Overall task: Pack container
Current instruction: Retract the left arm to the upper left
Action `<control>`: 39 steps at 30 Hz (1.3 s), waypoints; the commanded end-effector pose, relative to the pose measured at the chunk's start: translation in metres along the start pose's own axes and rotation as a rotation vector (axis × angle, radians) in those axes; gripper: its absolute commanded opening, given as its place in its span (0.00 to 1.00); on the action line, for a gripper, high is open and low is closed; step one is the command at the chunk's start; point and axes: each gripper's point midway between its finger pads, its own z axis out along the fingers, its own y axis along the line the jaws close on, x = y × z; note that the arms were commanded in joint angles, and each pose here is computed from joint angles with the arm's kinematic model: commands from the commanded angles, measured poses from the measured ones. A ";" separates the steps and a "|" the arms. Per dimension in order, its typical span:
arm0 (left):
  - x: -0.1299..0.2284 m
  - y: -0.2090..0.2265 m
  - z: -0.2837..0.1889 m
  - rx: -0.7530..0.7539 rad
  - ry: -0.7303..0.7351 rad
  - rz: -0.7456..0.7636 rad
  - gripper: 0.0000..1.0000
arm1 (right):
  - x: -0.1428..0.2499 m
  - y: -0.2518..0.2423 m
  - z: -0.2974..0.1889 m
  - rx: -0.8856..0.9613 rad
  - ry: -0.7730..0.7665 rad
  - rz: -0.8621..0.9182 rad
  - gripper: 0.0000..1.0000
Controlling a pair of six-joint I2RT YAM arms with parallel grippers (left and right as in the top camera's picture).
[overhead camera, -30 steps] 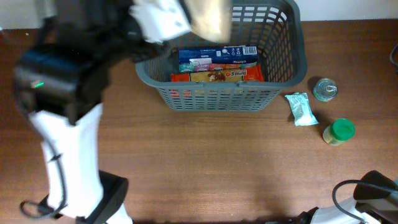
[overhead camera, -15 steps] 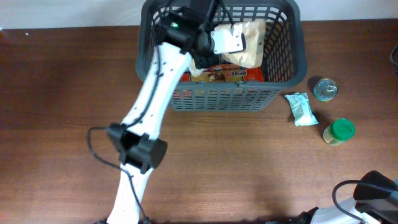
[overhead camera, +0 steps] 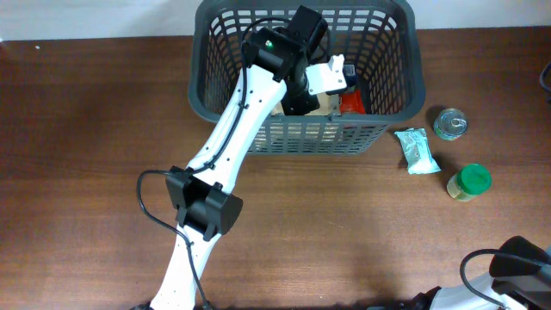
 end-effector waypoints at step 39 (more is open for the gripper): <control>0.305 0.120 -0.334 -0.863 -0.184 -1.300 0.99 | -0.023 0.007 -0.001 -0.034 -0.090 -0.028 0.92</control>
